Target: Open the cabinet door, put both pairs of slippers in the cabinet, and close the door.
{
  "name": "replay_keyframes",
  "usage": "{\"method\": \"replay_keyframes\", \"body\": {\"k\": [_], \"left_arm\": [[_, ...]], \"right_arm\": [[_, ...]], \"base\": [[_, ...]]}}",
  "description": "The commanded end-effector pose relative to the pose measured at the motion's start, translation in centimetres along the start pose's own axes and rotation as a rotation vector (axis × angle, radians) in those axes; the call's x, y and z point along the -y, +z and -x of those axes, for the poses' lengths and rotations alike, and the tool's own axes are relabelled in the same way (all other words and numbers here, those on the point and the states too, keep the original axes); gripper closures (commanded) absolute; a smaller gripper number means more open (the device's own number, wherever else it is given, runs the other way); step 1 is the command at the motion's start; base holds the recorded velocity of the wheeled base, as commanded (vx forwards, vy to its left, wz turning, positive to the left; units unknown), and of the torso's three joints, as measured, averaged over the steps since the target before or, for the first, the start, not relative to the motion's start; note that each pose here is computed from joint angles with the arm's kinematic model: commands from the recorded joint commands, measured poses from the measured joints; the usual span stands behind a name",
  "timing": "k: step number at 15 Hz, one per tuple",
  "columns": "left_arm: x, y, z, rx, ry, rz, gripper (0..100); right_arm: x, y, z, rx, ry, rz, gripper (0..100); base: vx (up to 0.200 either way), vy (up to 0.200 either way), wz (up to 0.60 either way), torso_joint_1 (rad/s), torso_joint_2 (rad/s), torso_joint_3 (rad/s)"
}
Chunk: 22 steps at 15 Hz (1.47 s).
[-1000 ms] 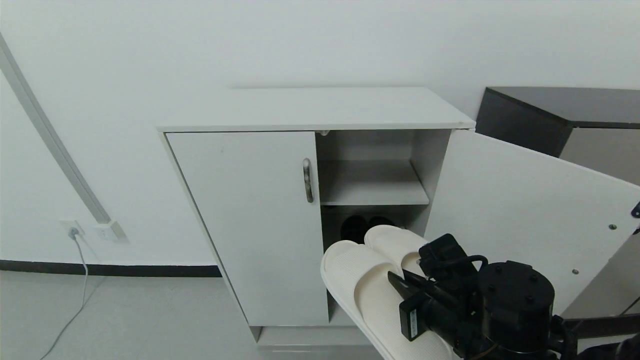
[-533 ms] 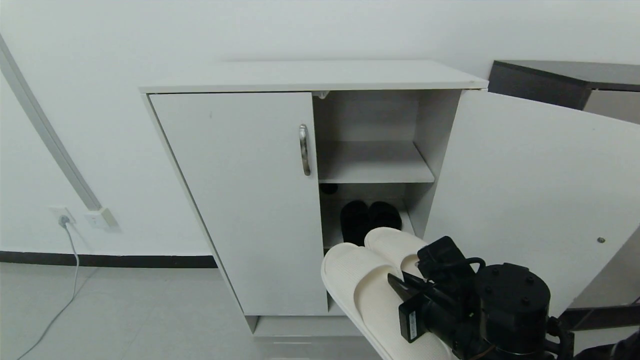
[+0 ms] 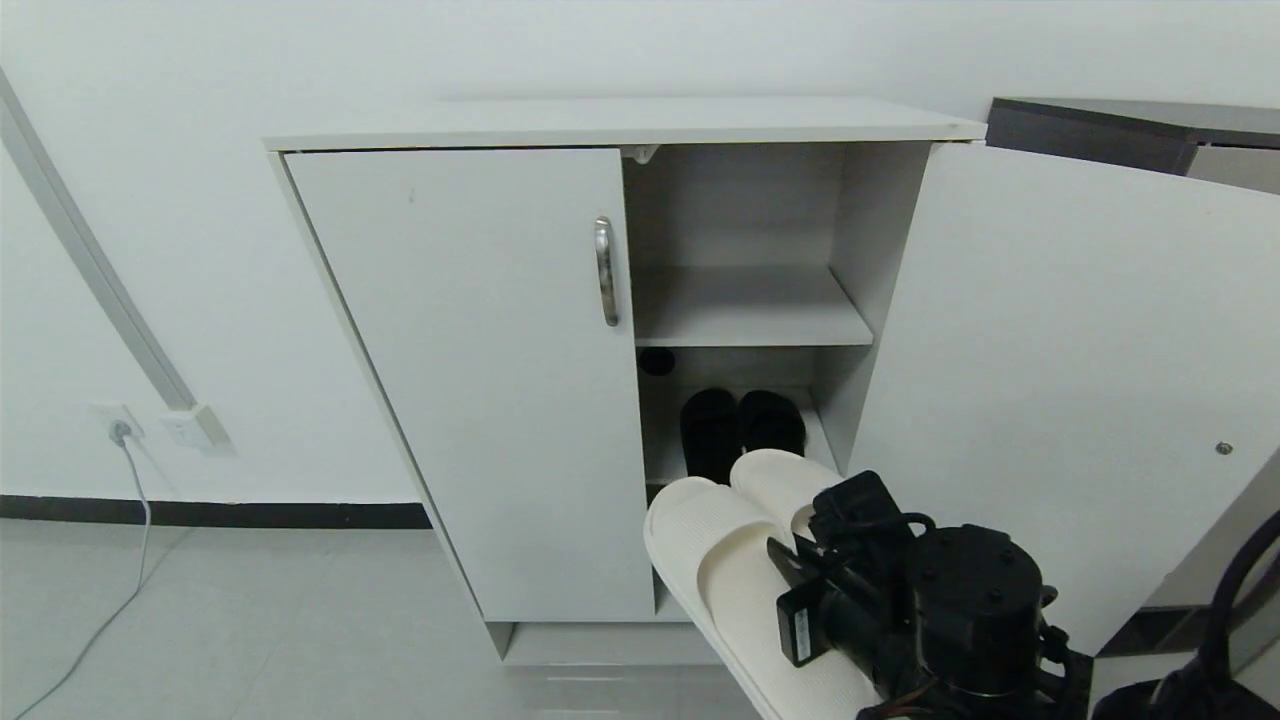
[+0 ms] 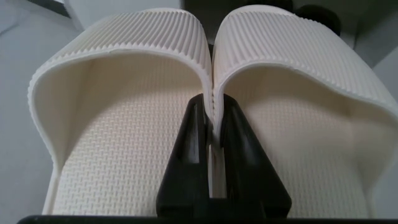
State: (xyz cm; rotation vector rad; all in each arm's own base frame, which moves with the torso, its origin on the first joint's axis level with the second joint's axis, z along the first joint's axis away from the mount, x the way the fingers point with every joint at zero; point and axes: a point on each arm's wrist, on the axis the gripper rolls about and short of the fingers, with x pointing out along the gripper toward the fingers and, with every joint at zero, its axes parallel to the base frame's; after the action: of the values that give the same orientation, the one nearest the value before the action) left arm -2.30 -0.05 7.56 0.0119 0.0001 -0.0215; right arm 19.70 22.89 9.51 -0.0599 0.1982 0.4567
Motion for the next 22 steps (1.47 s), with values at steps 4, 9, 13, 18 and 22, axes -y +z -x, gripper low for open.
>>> {"method": "replay_keyframes", "body": {"k": [4,9,13,18,22], "left_arm": [[0.0,0.0,0.0,-0.003,0.0,-0.002,100],[0.0,0.0,0.0,-0.001,0.0,-0.003,100],[0.0,0.0,0.0,-0.003,0.0,-0.003,100],[0.0,0.0,0.0,-0.001,0.0,-0.003,100],[0.0,0.0,0.0,-0.003,0.0,-0.003,100]], "right_arm": [[-2.9,6.2,-1.9,-0.019,-0.23,-0.08,100],[-4.1,13.9,1.0,0.045,-0.295,-0.14,100],[-3.9,15.6,-0.2,0.077,-0.33,-0.147,100],[-2.9,14.3,-2.5,0.049,-0.399,-0.14,100],[-2.4,14.4,-2.8,0.049,-0.413,-0.14,100]], "base": [[0.0,0.0,0.0,0.0,0.0,0.0],[0.0,0.0,0.0,0.0,0.0,0.0],[0.0,0.0,0.0,0.0,0.0,0.0],[0.0,0.0,0.0,0.0,0.0,0.0],[0.15,0.0,0.0,0.001,0.0,0.003]]}}
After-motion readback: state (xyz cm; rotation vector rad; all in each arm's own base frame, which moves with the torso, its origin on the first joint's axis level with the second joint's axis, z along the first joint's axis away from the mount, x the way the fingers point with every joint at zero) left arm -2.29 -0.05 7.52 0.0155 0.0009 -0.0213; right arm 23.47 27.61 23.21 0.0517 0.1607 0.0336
